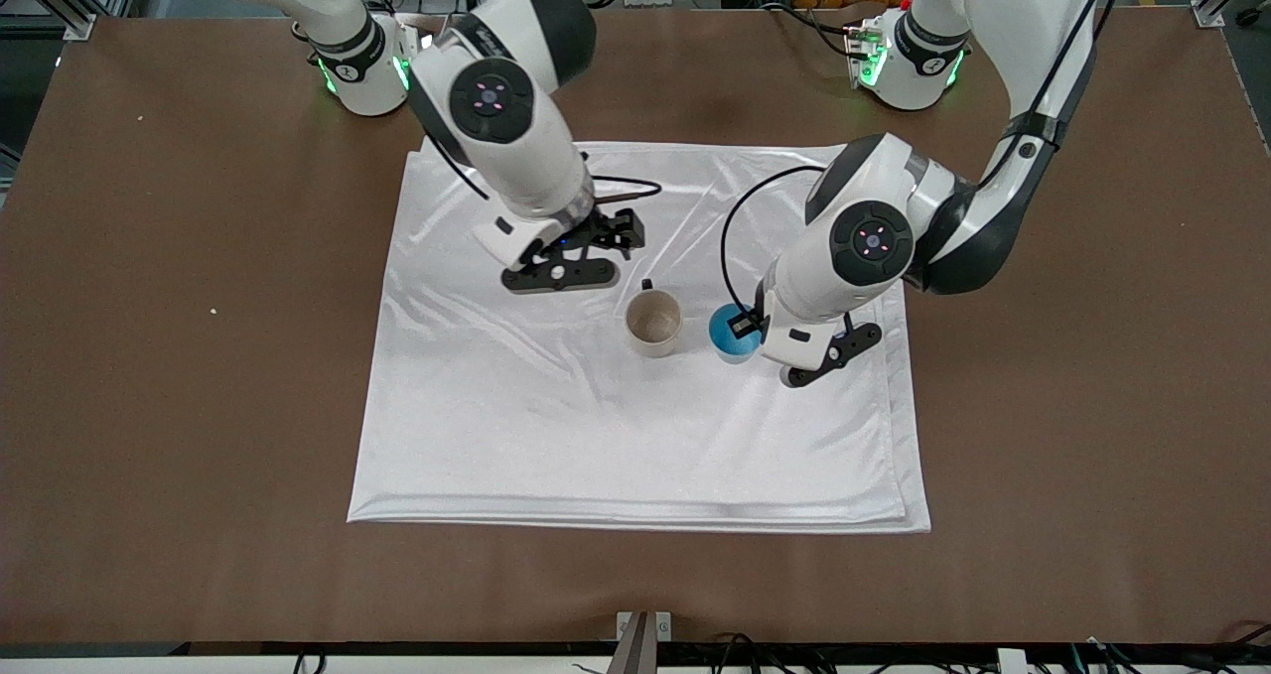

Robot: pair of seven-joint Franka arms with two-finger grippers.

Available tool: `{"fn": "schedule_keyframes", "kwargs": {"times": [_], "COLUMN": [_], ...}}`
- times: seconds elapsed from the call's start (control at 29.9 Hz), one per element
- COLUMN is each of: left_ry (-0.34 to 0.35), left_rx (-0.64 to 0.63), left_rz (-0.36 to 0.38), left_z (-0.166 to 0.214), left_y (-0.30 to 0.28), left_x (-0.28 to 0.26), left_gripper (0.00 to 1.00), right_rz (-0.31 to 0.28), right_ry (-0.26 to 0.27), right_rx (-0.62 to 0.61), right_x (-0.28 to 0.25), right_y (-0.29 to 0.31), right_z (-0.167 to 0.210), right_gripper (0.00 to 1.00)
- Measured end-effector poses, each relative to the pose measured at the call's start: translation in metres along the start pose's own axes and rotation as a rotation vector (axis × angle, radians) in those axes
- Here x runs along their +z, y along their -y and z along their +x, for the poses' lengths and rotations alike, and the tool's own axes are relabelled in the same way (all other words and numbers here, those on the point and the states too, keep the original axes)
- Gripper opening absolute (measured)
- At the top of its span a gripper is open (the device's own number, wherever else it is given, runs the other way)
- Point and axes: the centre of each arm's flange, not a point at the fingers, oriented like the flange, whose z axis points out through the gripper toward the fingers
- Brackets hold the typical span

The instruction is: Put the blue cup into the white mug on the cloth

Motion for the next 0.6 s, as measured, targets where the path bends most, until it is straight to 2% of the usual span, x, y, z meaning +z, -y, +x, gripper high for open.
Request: {"fn": "schedule_keyframes", "kwargs": {"times": [0.3, 0.6], "left_ry": [0.009, 0.026], "left_rx": [0.013, 0.007], "left_rz": [-0.003, 0.009], "left_z": [-0.015, -0.012], "left_y": [-0.010, -0.010], "left_x": [0.018, 0.038], "left_gripper": [0.05, 0.05], "right_rz": [-0.022, -0.027], "right_ry": [0.004, 0.007], "right_rx": [0.025, 0.055], "right_x": [-0.025, -0.026], "right_y": [-0.108, -0.185], "right_z": [0.033, 0.055], "right_gripper": [1.00, 1.00]}}
